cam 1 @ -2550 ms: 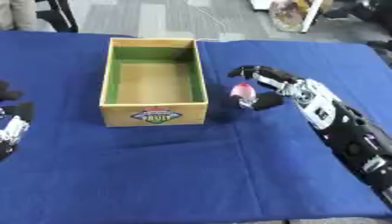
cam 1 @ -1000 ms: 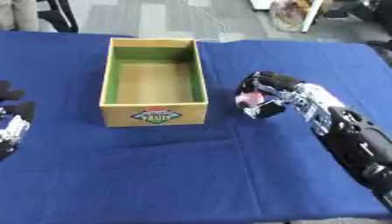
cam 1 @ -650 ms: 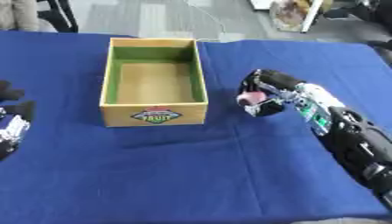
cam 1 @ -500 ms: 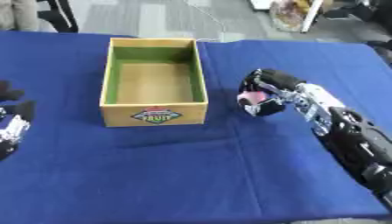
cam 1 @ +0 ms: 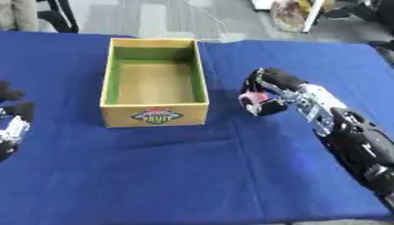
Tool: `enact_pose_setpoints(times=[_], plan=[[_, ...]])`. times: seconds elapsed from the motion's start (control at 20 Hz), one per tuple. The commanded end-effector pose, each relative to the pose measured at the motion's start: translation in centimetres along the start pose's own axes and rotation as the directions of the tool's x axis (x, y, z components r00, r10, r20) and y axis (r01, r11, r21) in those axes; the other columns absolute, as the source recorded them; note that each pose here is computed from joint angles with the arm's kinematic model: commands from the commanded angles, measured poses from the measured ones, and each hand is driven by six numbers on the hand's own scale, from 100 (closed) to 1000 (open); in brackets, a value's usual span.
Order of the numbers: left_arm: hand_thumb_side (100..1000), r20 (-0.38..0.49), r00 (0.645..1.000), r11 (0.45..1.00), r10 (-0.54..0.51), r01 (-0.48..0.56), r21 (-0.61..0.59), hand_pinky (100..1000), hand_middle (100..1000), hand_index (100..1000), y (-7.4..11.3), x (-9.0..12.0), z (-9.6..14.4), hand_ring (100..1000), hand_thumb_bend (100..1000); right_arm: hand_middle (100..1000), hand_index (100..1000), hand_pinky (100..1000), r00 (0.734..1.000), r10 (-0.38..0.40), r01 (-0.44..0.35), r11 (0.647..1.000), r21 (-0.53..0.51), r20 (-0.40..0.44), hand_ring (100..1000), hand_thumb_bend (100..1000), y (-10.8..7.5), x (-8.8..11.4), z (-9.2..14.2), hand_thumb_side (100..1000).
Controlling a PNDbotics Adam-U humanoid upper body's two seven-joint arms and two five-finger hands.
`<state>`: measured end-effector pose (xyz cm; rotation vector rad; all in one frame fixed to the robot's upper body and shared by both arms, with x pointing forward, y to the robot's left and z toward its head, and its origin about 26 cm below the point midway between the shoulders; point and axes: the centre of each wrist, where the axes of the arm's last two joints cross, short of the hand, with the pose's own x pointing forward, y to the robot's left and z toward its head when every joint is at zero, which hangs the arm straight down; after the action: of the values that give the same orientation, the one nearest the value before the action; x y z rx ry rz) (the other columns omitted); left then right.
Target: Pick up objects on the table and place them in the box.
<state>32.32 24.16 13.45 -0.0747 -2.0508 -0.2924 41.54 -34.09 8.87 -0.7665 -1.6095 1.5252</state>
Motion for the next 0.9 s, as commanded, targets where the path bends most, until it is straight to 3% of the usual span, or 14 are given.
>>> enact_pose_setpoints(times=[0.05,0.9], plan=[[126,0.03,0.999,1.0,-0.016,0.016,-0.005,634,540,707,0.3,0.9,-0.3,734,398,399,592,100,1.0,0.026,-0.025,0.999,-0.039,0.007,368,100,-1.6,-0.3,0.1,232],[127,0.024,1.0,1.0,-0.016,0.016,-0.002,634,540,707,0.4,0.7,-0.2,734,398,338,523,100,0.996,0.067,-0.052,0.977,-0.209,0.066,352,100,-4.8,0.6,0.0,201]])
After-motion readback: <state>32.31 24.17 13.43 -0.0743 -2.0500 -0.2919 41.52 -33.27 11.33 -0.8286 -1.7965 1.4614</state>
